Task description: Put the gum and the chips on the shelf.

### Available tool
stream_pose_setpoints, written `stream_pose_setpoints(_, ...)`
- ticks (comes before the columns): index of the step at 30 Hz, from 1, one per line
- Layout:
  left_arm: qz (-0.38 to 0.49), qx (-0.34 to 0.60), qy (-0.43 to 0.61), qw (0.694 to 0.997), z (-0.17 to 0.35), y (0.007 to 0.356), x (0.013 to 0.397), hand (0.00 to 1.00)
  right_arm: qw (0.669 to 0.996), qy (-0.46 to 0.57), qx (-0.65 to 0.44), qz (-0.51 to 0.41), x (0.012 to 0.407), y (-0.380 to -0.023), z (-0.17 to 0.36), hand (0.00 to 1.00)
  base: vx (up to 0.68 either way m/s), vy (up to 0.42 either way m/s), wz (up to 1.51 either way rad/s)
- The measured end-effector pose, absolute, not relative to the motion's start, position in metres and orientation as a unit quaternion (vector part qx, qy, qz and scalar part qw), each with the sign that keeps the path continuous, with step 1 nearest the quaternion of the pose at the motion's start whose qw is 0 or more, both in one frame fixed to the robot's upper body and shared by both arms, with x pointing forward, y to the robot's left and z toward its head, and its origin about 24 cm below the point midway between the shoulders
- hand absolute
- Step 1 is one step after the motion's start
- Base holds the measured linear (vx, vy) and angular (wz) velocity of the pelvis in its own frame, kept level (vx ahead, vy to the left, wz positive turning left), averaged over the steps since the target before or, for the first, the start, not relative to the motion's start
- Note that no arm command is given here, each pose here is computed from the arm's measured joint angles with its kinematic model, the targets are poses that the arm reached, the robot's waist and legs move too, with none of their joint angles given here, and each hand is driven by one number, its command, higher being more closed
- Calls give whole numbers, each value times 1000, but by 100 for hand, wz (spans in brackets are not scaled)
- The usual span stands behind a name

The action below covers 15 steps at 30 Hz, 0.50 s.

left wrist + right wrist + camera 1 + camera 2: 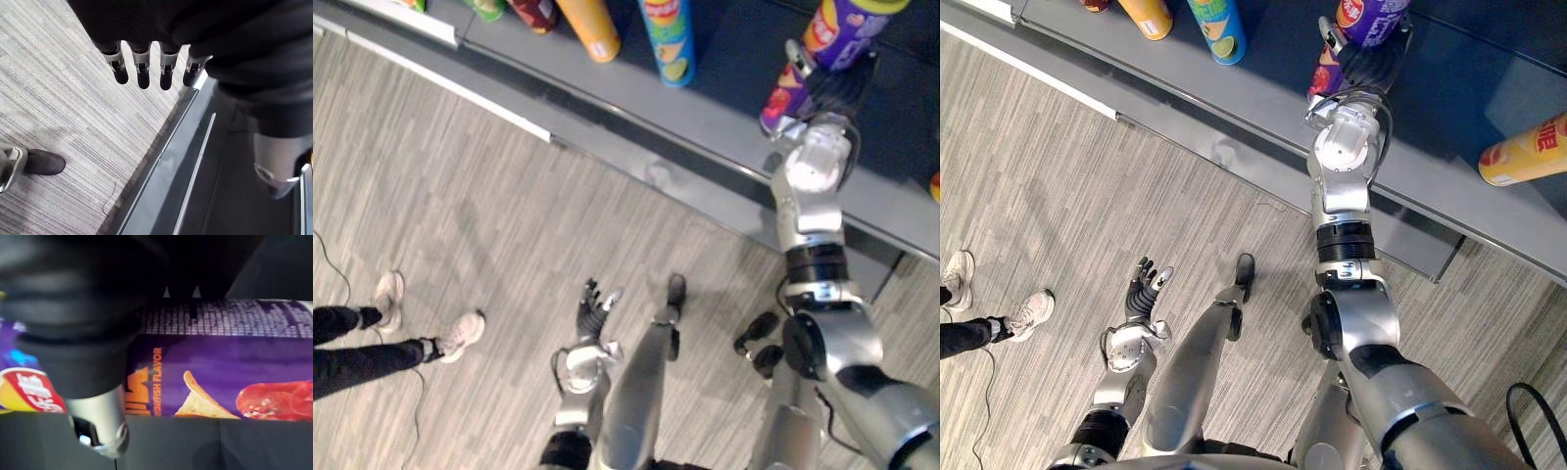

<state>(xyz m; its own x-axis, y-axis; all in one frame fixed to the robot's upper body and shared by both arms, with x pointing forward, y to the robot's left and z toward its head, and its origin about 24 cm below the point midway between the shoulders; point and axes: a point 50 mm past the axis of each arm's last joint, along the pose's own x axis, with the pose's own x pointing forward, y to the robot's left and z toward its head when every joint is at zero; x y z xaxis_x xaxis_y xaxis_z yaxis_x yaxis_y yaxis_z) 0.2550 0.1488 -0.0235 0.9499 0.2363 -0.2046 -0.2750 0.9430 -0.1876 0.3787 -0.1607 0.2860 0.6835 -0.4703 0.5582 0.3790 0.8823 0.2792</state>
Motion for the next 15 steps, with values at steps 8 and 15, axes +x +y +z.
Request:
stream_pose_setpoints(8,129,-112,80,982,-19,148,257,0,911,-323,72,-247,378,-169,287,100,37,-59,7)
stream_pose_setpoints(15,128,-115,74,982,-16,147,258,0,915,-312,69,-245,380,-167,278,100,7,-46,-3)
